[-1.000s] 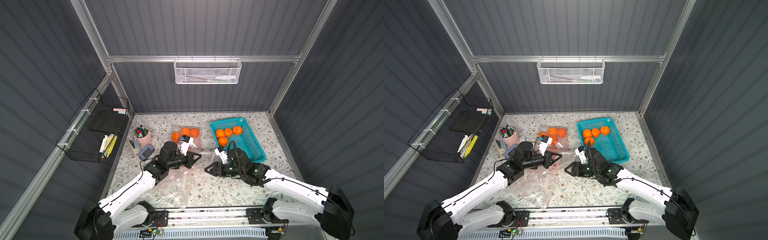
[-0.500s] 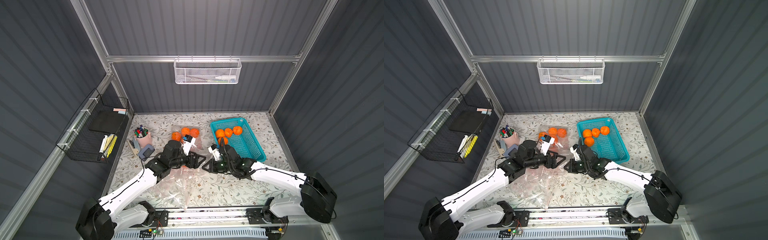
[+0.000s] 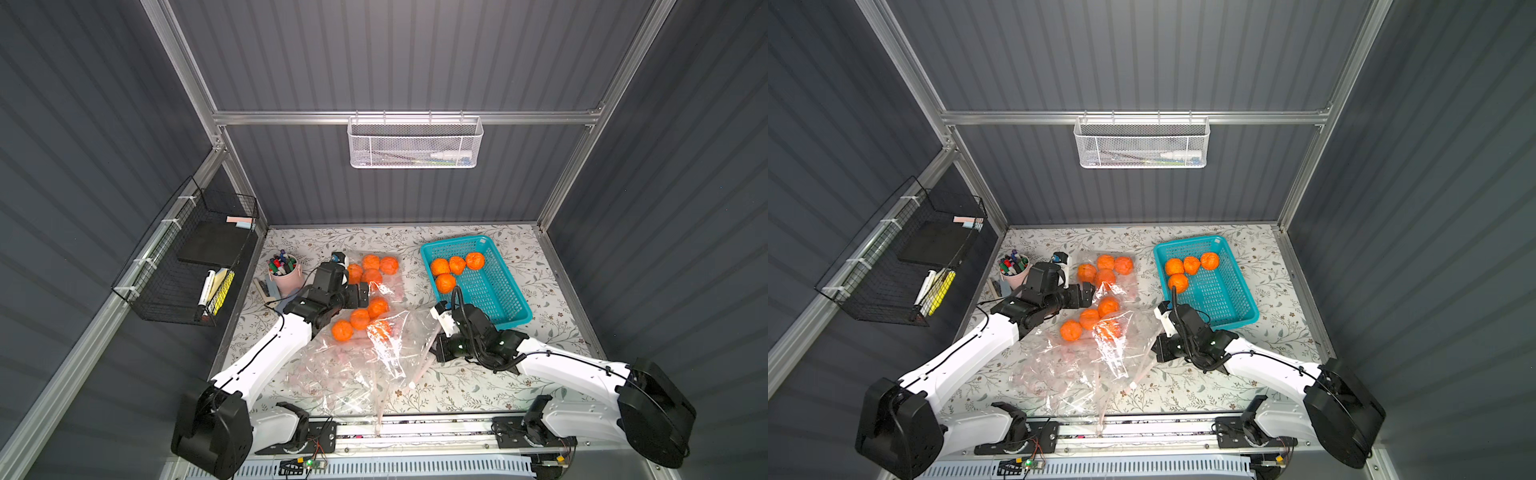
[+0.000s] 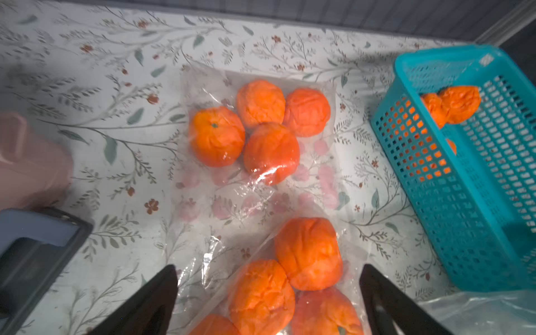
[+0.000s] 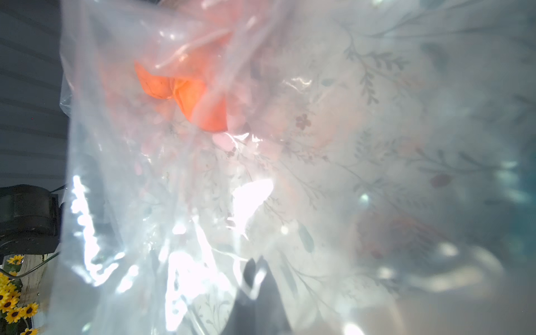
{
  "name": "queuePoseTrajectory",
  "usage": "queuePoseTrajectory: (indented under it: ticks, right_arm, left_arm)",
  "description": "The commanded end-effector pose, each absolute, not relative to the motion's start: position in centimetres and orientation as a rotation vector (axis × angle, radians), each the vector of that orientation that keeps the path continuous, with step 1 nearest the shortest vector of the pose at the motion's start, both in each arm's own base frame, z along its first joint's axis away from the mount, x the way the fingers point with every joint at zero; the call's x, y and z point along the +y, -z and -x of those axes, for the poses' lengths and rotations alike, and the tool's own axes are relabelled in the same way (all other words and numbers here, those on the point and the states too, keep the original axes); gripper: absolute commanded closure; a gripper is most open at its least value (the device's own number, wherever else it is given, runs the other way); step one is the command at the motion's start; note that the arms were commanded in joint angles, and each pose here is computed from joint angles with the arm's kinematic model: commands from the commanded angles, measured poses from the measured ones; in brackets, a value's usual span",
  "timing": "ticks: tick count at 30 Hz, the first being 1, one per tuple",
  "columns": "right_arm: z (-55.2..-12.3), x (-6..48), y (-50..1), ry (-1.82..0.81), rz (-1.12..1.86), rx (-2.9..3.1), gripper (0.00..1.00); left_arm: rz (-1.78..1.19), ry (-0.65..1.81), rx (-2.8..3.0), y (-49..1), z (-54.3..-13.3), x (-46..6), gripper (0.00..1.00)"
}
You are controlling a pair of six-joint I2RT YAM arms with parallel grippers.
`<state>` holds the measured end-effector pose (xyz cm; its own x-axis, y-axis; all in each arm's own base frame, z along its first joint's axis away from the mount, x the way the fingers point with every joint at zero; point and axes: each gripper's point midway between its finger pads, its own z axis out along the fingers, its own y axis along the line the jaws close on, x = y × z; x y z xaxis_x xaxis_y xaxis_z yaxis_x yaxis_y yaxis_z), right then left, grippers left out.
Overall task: Open the zip-top bag and take out the orange
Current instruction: Adjust the zipper food storage bag at the center of the board.
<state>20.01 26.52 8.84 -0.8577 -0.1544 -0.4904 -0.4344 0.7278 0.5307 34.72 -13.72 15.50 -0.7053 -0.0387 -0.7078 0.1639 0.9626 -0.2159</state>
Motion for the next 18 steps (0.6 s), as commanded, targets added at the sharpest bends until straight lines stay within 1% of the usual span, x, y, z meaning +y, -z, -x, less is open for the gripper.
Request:
queuePoseTrajectory:
  ticks: [1, 5, 8, 11, 14, 15, 18]
  right_arm:
    - [-20.4, 27.1, -8.9, -0.940, 0.481, 2.486, 1.00]
    - [-19.9, 27.5, -8.9, -0.980, 0.514, 2.491, 1.00]
    - [-20.1, 27.6, -8.9, -0.979, 0.515, 2.489, 1.00]
    - [-20.1, 27.8, -8.9, -0.986, 0.521, 2.493, 1.00]
    - [-20.1, 27.9, -8.8, -0.992, 0.522, 2.500, 1.00]
    - [-20.1, 28.0, -8.8, -0.993, 0.524, 2.501, 1.00]
    - [-20.1, 28.1, -8.7, -0.994, 0.524, 2.504, 1.00]
  left_arm:
    - [-0.177, 0.402, 2.383, -12.6, -34.2, -15.3, 0.04]
    - [-0.180, 0.404, 2.485, -8.6, -32.9, -15.2, 0.09]
    - [-0.175, 0.412, 2.527, -6.5, -32.1, -15.1, 0.15]
    - [-0.162, 0.396, 2.547, -5.6, -31.9, -14.9, 0.25]
    - [-0.166, 0.410, 2.531, -6.0, -32.1, -15.1, 0.40]
    - [-0.171, 0.427, 2.515, -6.6, -32.3, -15.3, 0.48]
    - [-0.186, 0.465, 2.457, -8.6, -32.8, -15.9, 0.80]
